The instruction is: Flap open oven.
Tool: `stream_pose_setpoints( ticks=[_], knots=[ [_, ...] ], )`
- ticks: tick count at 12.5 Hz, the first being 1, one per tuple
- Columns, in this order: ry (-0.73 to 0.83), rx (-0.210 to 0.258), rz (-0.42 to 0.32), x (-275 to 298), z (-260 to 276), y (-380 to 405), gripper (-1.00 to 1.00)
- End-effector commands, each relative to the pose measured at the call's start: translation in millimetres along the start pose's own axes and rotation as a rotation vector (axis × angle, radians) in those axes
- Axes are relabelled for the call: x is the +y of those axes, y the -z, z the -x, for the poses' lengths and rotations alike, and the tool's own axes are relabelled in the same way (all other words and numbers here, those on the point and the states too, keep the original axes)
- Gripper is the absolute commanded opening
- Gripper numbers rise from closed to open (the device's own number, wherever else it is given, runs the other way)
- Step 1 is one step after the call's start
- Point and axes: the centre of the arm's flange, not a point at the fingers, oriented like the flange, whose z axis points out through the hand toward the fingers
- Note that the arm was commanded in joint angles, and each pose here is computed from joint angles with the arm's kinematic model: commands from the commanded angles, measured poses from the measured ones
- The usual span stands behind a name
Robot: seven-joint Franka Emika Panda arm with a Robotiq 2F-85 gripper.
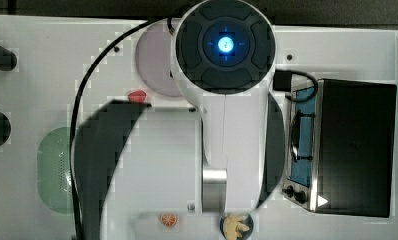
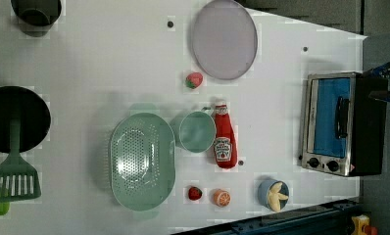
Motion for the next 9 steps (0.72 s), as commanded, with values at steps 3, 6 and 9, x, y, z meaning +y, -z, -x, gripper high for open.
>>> stream_pose_setpoints(
  ticks=[3,6,9],
  knots=[
    [-0.196,-0.046,0.022,140.5,68.0,49.4,0.99],
    [-0.196,-0.046,0.022,140.5,68.1,49.4,0.9],
    [-0.197,-0.047,0.022,140.8,67.7,49.2,0.15]
  ],
)
